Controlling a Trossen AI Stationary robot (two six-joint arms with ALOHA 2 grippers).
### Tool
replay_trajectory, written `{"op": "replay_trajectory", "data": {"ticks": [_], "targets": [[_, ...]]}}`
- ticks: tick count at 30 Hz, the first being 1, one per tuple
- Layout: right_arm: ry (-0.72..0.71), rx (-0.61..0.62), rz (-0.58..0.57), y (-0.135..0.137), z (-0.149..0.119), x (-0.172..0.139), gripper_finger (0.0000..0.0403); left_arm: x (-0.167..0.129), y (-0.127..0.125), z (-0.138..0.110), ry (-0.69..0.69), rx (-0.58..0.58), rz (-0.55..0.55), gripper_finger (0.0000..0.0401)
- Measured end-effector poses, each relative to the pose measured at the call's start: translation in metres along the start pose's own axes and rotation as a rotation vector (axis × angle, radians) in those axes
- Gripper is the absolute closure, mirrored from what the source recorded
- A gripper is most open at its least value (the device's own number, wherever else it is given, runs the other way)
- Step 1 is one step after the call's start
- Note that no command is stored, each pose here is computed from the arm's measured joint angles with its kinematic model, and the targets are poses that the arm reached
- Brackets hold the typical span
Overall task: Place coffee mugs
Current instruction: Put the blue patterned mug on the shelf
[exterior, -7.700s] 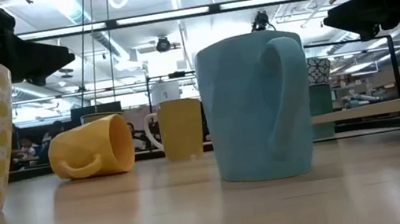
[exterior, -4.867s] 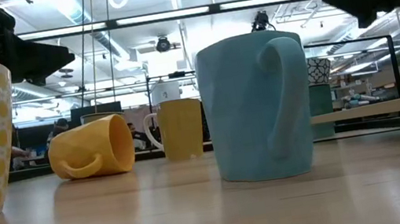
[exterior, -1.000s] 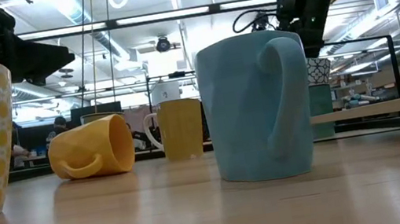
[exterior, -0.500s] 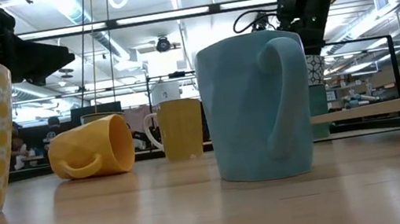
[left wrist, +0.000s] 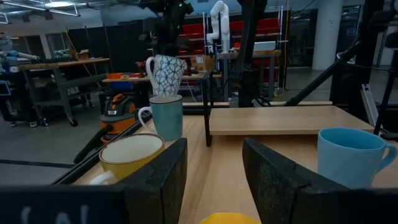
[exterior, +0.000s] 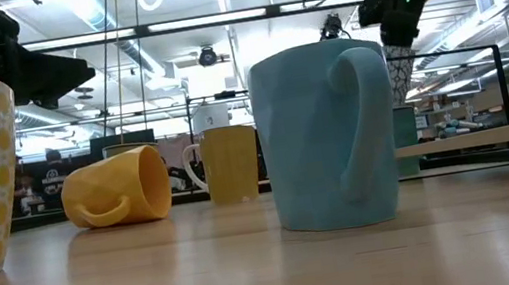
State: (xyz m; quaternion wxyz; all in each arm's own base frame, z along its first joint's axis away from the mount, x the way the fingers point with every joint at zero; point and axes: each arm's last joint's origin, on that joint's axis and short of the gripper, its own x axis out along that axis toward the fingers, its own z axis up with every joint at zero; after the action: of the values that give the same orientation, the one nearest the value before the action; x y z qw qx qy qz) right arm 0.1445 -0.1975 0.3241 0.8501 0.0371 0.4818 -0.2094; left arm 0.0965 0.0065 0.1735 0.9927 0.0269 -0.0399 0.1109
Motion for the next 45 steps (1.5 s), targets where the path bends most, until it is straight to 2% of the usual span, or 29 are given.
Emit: {"op": "replay_trajectory", "data": {"ticks": [7, 11, 17, 22, 28, 32, 39, 45], "targets": [[-0.14, -0.063, -0.012, 0.025, -0.001, -0.04, 0.0374, 0.0, 0.0, 0.0, 0.0, 0.0, 0.0, 0.0239], [-0.212, -0.067, 0.034, 0.047, -0.003, -0.061, 0.0374, 0.0, 0.0, 0.0, 0.0, 0.0, 0.0, 0.0239], [-0.217, -0.098, 0.146, 0.084, -0.018, -0.087, 0.0374, 0.0, 0.0, 0.0, 0.0, 0.0, 0.0, 0.0239], [-0.148, -0.078, 0.252, 0.106, -0.036, -0.101, 0.0374, 0.0, 0.0, 0.0, 0.0, 0.0, 0.0, 0.0239], [0.031, -0.027, 0.327, 0.121, -0.057, -0.107, 0.0374, 0.0, 0.0, 0.0, 0.0, 0.0, 0.0, 0.0239], [0.11, -0.046, 0.308, 0.127, -0.062, -0.105, 0.0374, 0.0, 0.0, 0.0, 0.0, 0.0, 0.0, 0.0239], [0.224, -0.147, 0.252, 0.136, -0.074, -0.08, 0.0374, 0.0, 0.0, 0.0, 0.0, -0.001, 0.0, 0.0239], [0.327, -0.091, 0.173, 0.138, -0.086, -0.059, 0.0374, 0.0, 0.0, 0.0, 0.0, -0.001, 0.0, 0.0239]]}}
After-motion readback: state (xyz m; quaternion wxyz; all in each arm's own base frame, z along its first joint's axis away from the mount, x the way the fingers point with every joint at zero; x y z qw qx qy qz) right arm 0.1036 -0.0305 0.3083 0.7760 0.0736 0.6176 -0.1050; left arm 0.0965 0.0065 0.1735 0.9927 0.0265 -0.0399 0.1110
